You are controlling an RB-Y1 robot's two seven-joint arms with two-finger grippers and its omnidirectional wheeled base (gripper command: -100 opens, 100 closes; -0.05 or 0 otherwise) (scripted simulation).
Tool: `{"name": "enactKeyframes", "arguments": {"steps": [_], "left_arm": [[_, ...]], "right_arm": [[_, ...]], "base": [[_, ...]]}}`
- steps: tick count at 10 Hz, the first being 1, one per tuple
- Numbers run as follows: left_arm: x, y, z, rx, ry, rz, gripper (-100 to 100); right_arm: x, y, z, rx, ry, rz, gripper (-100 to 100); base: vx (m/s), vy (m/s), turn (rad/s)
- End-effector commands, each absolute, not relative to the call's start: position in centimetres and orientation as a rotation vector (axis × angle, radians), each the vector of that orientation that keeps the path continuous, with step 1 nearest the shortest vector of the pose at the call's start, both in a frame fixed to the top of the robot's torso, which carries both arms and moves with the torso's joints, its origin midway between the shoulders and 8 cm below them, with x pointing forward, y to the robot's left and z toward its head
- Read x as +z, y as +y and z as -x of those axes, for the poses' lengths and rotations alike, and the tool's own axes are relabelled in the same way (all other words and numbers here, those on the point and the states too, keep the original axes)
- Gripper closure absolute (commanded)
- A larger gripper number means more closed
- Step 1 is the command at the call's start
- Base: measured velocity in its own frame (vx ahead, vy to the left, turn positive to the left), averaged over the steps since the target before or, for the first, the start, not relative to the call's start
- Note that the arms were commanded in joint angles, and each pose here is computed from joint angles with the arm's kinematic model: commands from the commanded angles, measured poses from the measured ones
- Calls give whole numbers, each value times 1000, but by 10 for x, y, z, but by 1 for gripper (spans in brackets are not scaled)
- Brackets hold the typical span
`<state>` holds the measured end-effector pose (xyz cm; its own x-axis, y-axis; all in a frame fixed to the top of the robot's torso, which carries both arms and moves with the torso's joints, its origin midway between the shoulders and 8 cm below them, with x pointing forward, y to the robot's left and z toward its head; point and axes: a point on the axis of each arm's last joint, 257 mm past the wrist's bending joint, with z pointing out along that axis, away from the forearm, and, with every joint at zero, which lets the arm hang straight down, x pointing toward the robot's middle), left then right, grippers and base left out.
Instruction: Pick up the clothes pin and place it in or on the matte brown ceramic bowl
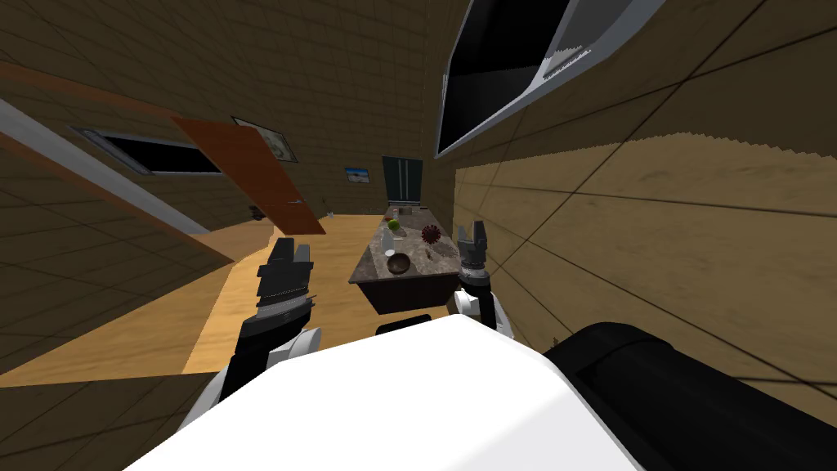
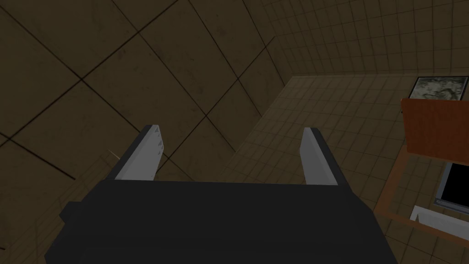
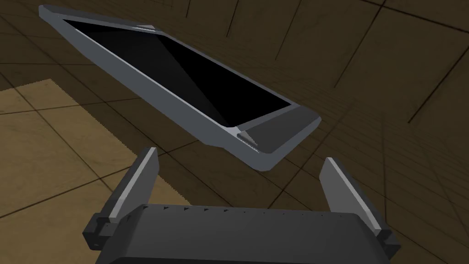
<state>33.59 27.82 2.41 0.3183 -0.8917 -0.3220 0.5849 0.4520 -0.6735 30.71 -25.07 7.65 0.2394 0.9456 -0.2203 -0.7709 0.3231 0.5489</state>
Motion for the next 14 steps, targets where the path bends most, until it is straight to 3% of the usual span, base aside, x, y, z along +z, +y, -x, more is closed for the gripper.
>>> {"name": "enactKeyframes", "arguments": {"steps": [1, 14], "left_arm": [[24, 278, -336, -1022, 739, 484, 0], [24, 278, -336, -1022, 739, 484, 0]], "right_arm": [[73, -248, -308, 1223, 596, -354, -100], [-11, -224, -332, 1421, 954, -444, -100]], "base": [[-35, 2, 51], [-130, 31, 107]]}}
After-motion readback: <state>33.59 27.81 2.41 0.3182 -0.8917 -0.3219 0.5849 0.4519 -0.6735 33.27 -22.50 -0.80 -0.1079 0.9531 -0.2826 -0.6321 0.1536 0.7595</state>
